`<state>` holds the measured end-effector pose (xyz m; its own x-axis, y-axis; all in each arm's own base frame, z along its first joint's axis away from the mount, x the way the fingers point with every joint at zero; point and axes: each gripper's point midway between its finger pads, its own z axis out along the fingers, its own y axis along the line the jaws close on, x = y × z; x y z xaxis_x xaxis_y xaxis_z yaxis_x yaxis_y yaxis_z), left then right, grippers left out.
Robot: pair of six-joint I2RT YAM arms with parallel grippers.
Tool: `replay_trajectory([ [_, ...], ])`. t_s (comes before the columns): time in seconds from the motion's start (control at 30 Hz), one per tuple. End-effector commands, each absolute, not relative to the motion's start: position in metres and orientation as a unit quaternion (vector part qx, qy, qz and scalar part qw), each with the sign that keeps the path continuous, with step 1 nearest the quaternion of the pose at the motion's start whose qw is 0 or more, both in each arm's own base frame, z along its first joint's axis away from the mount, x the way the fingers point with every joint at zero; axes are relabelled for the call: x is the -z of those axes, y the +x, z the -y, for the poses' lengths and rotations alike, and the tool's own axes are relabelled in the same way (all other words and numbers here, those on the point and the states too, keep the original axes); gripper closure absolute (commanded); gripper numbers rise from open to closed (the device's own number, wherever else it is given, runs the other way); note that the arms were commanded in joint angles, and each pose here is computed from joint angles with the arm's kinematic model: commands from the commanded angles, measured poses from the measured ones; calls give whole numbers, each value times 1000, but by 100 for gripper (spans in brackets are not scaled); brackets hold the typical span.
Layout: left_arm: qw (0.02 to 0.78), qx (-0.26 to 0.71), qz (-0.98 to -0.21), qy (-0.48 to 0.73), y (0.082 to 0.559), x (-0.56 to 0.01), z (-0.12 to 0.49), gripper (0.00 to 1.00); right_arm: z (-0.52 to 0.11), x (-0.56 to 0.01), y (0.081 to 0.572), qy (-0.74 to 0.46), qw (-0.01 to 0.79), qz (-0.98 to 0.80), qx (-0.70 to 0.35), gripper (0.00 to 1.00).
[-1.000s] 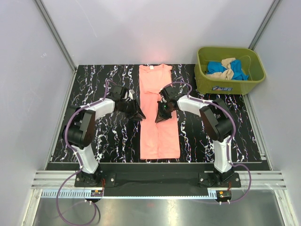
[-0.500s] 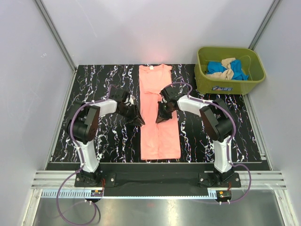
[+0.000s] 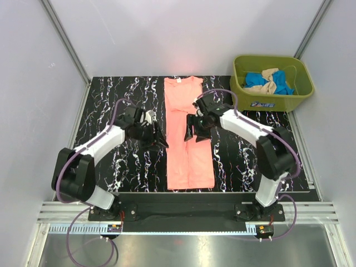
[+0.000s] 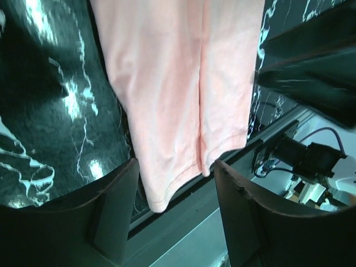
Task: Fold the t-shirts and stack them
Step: Fold the tshirt
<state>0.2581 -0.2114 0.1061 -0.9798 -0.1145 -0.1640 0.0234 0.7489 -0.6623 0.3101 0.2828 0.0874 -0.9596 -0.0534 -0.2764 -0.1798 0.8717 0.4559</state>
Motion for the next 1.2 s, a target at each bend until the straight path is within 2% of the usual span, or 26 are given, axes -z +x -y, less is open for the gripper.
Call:
replay_trajectory([
  [0.0,48,336,-940,-36,217,-75,206,39,-255,-110,281,-69,135,-961,-231,31],
  [0.17,12,343,-939,-25,177,-50,227,39,-222,-103,244,-32,128,-963,-237,32],
  [0.33,-20,328,-944,-30,147,-29,235,43,-203,-73,201,25,88,-958,-272,41],
  [0.4,-18,322,-946,-35,140,-25,233,45,-201,-65,184,46,71,-954,-287,41],
  [0.57,-37,317,-947,-40,128,-13,229,45,-203,-55,169,74,60,-945,-314,38],
  [0.77,-57,317,-945,-52,115,1,226,45,-195,-36,156,95,40,-949,-298,37],
  [0.9,-61,313,-946,-54,111,6,224,49,-196,-24,152,101,27,-948,-300,41],
  [1.1,-69,298,-950,-62,104,14,216,55,-195,-10,143,108,5,-949,-296,53],
  [1.13,-73,297,-950,-62,101,17,215,58,-194,-8,141,110,0,-950,-293,57],
  [1.17,-76,296,-950,-63,99,18,215,68,-192,-6,138,111,-6,-951,-290,70],
])
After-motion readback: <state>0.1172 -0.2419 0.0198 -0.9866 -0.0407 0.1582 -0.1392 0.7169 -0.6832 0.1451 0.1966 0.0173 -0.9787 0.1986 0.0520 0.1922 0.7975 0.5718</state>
